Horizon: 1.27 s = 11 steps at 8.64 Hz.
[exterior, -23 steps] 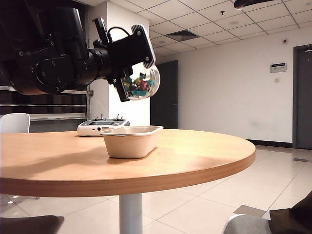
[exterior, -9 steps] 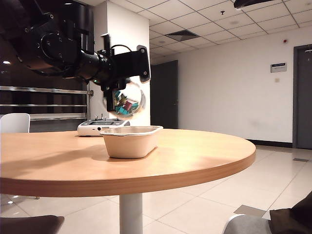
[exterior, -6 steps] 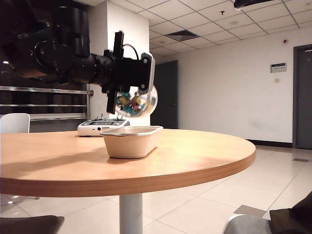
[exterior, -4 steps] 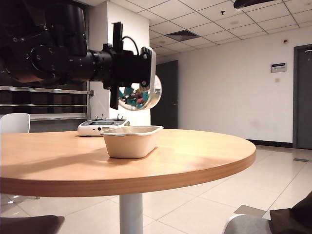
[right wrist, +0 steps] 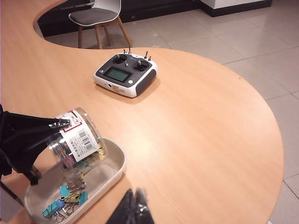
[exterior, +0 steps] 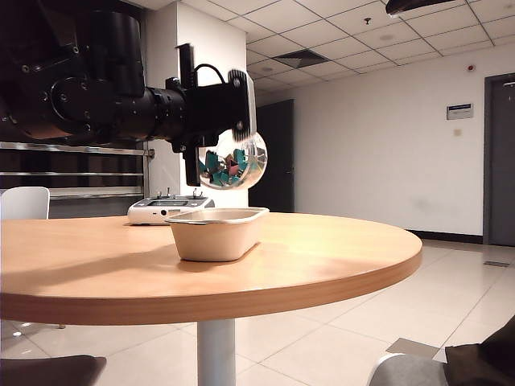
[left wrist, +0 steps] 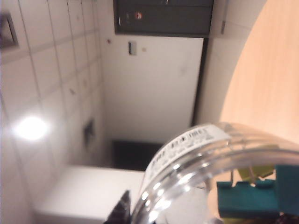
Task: Pick up the box filled with clips, pour some clips from it into the rectangular paper box, and then put the clip box back on the table.
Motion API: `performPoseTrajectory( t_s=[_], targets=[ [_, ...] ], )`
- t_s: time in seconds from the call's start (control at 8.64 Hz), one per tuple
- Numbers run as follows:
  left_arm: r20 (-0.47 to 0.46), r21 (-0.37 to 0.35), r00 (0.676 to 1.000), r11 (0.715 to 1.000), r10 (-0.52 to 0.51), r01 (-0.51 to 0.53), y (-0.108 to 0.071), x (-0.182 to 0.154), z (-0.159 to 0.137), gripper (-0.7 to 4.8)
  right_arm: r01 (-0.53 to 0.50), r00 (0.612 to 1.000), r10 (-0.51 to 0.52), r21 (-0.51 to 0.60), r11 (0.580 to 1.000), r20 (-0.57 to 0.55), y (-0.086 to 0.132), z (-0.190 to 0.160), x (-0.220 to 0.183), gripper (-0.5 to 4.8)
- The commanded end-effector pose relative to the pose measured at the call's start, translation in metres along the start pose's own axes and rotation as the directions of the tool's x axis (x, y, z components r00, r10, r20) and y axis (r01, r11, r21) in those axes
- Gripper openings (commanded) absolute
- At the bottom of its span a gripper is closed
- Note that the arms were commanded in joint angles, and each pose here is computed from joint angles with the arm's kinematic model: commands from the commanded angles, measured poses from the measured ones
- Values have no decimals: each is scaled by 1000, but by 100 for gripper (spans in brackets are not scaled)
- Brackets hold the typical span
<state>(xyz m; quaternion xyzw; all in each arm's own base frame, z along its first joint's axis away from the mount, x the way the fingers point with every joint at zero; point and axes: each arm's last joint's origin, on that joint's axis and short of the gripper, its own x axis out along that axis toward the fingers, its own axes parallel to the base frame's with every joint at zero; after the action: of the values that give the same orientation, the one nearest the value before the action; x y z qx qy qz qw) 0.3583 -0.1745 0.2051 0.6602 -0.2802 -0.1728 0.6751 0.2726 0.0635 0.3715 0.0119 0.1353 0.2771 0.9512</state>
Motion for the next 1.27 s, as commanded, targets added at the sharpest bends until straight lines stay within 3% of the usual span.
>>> performPoseTrajectory(
  t_s=[0.12, 0.23, 0.46, 0.69, 0.81, 0.93, 1.04, 1.16, 1.27],
  targets=[
    [-293, -469, 945, 883, -142, -13, 7, 14, -11, -7, -5, 1000, 5, -12, 1000, 23, 1, 4, -1, -6],
    [-301, -492, 941, 871, -156, -13, 8, 16, -12, -7, -5, 1000, 5, -11, 1000, 22, 1, 4, -1, -6],
    [-311, -666, 909, 746, -277, 0, 37, 25, -14, -7, -5, 1000, 5, -12, 1000, 22, 1, 4, -1, -6],
    [-309, -826, 841, 563, -444, -7, 65, 33, -17, -7, -5, 1000, 5, -12, 1000, 23, 1, 4, -1, -6],
    [-345, -864, 809, 497, -476, -76, 77, 36, -19, -7, -5, 1000, 5, -12, 1000, 22, 1, 3, -1, -6],
    [-363, -885, 768, 452, -528, -108, 87, 36, -23, -7, -5, 1000, 5, -12, 1000, 23, 1, 4, -1, -6],
    [-357, -916, 735, 370, -576, -154, 96, 31, -32, -7, -5, 1000, 5, -12, 1000, 23, 1, 4, -1, -6],
    [-331, -940, 683, 164, -651, -299, 106, 4, -76, -7, -10, 1000, 10, -12, 1000, 23, 1, 4, -1, -6],
    [-355, -908, 583, 122, -731, -401, 101, -21, -109, -7, -9, 1000, 9, -12, 1000, 23, 1, 4, -1, -6]
  ],
)
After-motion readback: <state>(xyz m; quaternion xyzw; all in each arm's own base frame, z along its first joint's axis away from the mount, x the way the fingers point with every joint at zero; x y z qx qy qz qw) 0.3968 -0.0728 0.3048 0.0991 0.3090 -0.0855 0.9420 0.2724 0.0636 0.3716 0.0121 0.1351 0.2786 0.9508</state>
